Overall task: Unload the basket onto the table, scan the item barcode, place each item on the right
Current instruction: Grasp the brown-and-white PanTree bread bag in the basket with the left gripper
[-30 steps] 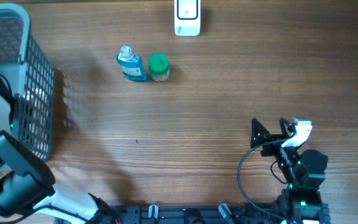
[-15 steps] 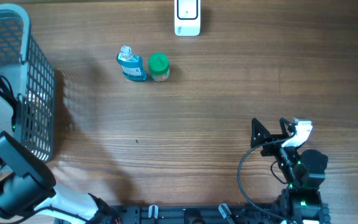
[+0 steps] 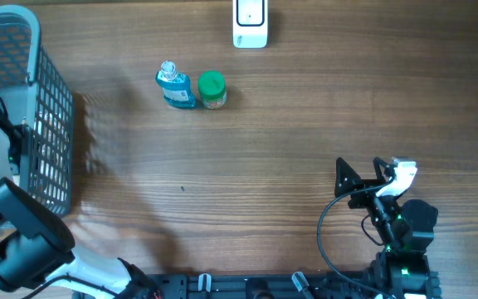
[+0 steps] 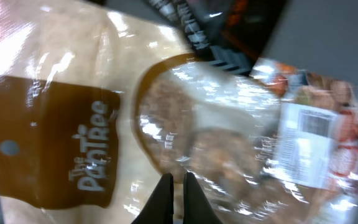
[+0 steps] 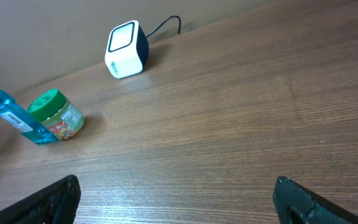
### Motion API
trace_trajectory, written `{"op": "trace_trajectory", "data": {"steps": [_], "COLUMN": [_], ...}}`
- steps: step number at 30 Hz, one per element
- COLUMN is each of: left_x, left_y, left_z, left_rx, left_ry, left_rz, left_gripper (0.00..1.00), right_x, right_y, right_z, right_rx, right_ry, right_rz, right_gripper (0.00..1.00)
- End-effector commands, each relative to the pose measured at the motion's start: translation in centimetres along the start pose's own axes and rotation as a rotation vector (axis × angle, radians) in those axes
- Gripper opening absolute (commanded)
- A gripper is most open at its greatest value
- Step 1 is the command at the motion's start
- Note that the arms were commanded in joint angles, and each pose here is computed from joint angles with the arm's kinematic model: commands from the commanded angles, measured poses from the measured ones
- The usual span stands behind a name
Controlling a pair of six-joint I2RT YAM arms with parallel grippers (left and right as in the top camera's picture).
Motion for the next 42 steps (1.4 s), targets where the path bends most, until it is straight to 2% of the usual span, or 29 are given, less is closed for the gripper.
{"op": "trace_trajectory", "data": {"steps": [1,4,7,8,9,10,12,14,17,18,21,26,31,40,42], "left_x": [-3.5,-6.6,-6.6,-6.6,-6.6,-6.7,-6.7,-6.4,-6.1,-6.0,-5.2,-1.3,1.9,8.0,8.0], "left_y": [-3.1,-3.9,-1.9,-1.5,-1.1,-0.5,0.6,0.6,-1.8,-2.4,-3.2,-6.0,-8.1,-8.6,-8.5], "left_z": [0.8,1.7,0.9,0.7,0.6,0.4,0.6,0.9,1.4,1.6,1.6,-0.1,-1.2,-3.1,-3.1], "left_rx": [0.028,0.044,0.100,0.121,0.152,0.185,0.206,0.206,0.201,0.152,0.080,0.118,0.082,0.072,0.072], "left_ry": [0.028,0.017,0.067,0.075,0.085,0.096,0.070,0.047,0.008,-0.005,-0.002,0.003,0.030,0.129,0.133], "left_rz": [-0.105,-0.122,-0.015,0.002,0.022,0.053,0.122,0.128,-0.002,-0.033,-0.048,-0.066,-0.104,-0.063,-0.061], "left_gripper": [0.04,0.04,0.78,0.84,0.95,1.00,1.00,1.00,1.00,1.00,1.00,1.00,1.00,1.00,0.81], "right_x": [0.0,0.0,0.0,0.0,0.0,0.0,0.0,0.0,0.0,0.0,0.0,0.0,0.1,0.1,0.1], "right_y": [-0.1,-0.1,-0.1,-0.1,-0.1,-0.1,-0.1,-0.1,-0.1,-0.1,-0.2,-0.2,-0.2,-0.2,-0.2], "right_z": [-0.1,0.0,0.0,0.0,0.0,0.0,0.0,0.0,0.0,0.0,-0.1,-0.2,-0.3,-0.5,-0.5], "right_rx": [-0.012,-0.013,-0.013,-0.013,-0.014,-0.014,-0.014,-0.013,-0.013,-0.013,-0.012,-0.010,-0.008,-0.002,-0.002], "right_ry": [0.002,0.000,-0.001,-0.001,-0.001,-0.001,-0.002,-0.002,-0.002,-0.001,0.003,0.007,0.012,0.024,0.024], "right_rz": [-0.012,-0.012,-0.012,-0.012,-0.012,-0.012,-0.012,-0.012,-0.011,-0.012,-0.012,-0.013,-0.014,-0.009,-0.009], "right_gripper": [1.00,1.00,1.00,1.00,1.00,1.00,1.00,1.00,1.00,1.00,1.00,1.00,1.00,1.00,1.00]}}
Point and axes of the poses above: each gripper's point midway between its finger pads, its own x axis out along the fingers, its own y axis along the line the jaws close on, z = x × y, the point moved 6 cm from there along -x, back along the fingers, and after that the axes turned 4 degrees about -x, right-handed, at the moved point
